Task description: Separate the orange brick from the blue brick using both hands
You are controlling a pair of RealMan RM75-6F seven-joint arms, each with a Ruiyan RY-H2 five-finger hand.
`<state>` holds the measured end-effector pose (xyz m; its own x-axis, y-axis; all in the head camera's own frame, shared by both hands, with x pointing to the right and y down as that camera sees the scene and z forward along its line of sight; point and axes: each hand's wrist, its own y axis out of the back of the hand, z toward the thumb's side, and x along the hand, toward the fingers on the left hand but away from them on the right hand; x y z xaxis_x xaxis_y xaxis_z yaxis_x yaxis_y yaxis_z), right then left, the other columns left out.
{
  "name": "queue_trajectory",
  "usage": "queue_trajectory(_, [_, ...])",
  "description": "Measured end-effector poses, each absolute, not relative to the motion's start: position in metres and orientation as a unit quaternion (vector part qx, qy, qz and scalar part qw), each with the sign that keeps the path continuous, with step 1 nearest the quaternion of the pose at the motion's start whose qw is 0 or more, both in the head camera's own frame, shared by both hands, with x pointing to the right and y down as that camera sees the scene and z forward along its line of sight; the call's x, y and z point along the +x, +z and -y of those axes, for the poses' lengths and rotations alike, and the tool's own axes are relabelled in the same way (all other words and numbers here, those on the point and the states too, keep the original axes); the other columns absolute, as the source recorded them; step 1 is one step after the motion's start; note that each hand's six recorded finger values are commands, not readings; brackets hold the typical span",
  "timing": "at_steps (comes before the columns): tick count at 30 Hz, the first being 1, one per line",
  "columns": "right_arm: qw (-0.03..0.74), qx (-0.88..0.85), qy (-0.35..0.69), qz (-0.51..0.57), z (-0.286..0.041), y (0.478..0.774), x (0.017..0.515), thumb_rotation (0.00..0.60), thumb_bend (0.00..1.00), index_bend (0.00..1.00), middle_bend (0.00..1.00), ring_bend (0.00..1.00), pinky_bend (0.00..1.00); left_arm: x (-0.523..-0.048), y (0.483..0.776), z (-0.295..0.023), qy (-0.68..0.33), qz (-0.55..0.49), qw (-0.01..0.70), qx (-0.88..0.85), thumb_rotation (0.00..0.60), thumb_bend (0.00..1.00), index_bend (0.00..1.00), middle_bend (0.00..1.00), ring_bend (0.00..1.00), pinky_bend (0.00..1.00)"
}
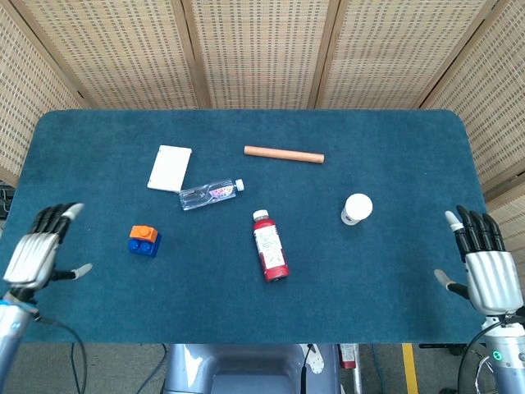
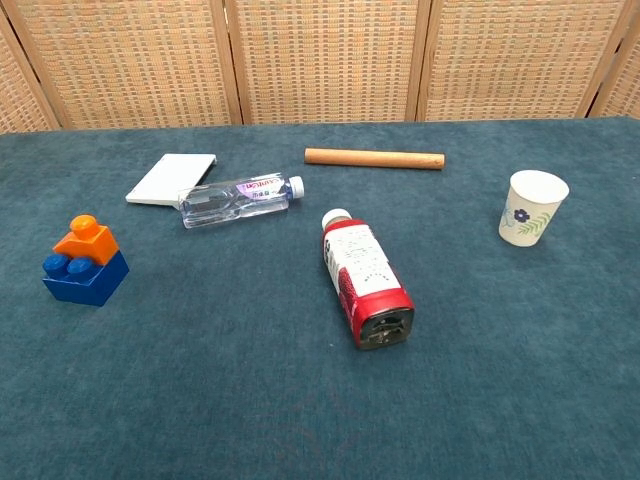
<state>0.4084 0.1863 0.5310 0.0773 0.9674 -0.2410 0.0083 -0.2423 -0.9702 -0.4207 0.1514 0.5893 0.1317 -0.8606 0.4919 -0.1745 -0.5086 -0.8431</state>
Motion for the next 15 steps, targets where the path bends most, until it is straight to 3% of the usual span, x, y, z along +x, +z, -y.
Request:
queue_trajectory(7, [0.447,-0.579,0.54,0.416,-0.185,0.536,0.409,0.6,0.0,0.0,0.0,0.0,0.0,-0.389,0.638,-0.108,-0.538,-0.341,0.314,-0.704,0.6,0.17,0.32,0.28,0.0,0.0])
queue_trajectory(15, [0.443,-0.581,0.545,0.41,-0.184,0.543,0.408,0.6,0.0,0.0,0.0,0.0,0.0,-0.371,0.67,-0.1,-0.571,-0.292,0.3,-0.706,0.6,0.18,0.33,0.28,0.0,0.0])
